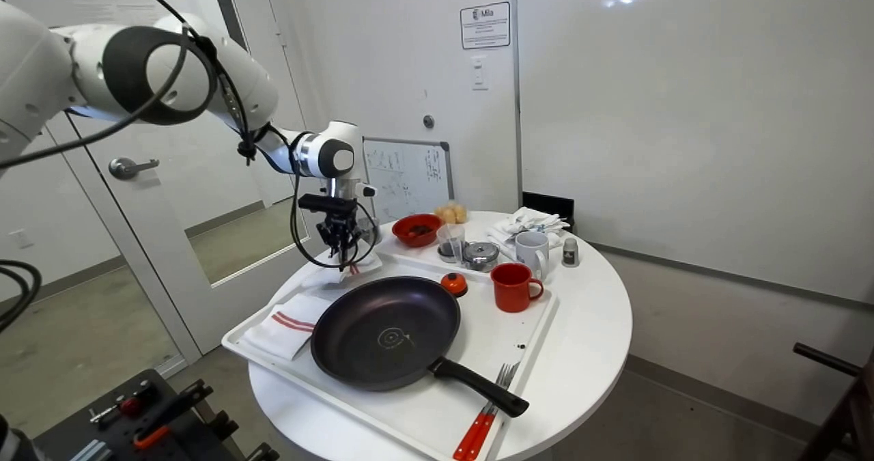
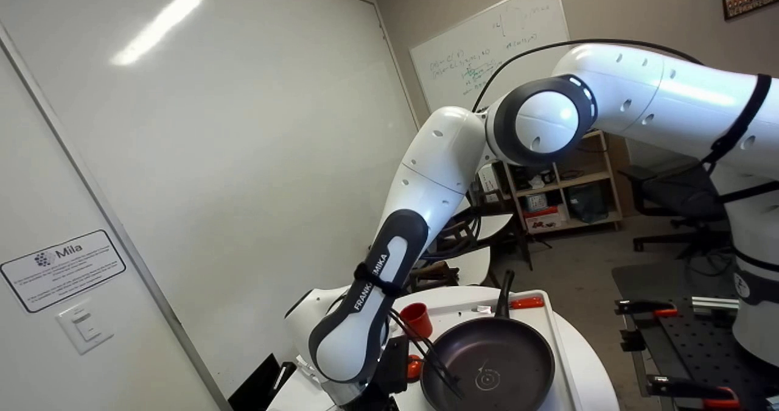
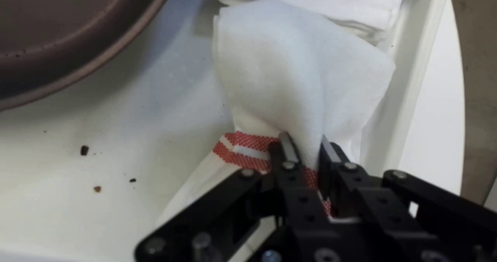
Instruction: Use the napkin on the top to wipe the pan
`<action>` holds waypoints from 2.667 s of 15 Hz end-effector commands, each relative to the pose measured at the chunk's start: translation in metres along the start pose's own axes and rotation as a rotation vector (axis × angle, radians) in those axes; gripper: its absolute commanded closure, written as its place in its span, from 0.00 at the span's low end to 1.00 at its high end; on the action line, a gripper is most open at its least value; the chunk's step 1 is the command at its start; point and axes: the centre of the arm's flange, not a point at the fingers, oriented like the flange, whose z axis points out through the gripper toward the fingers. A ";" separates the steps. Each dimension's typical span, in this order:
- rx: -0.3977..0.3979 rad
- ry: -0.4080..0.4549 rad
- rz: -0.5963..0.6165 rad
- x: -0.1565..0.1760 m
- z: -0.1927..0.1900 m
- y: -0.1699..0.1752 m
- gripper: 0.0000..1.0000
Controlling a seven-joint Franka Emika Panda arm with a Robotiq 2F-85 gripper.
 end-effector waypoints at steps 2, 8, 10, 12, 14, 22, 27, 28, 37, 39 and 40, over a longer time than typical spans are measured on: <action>-0.053 0.000 0.001 -0.042 -0.029 -0.004 0.96; -0.064 -0.071 0.072 -0.060 -0.002 0.053 0.96; -0.056 -0.094 0.112 -0.072 0.013 0.078 0.96; -0.047 -0.114 0.156 -0.086 0.024 0.103 0.96; -0.029 -0.123 0.189 -0.099 0.031 0.122 0.96; -0.016 -0.116 0.211 -0.116 0.030 0.138 0.96; -0.053 -0.096 0.152 -0.120 0.021 0.109 0.96; -0.067 -0.085 0.137 -0.125 0.017 0.100 0.96; -0.115 0.081 0.107 -0.187 -0.024 0.073 0.96; -0.117 0.116 0.129 -0.202 -0.030 0.082 0.96; -0.112 0.130 0.141 -0.210 -0.030 0.089 0.96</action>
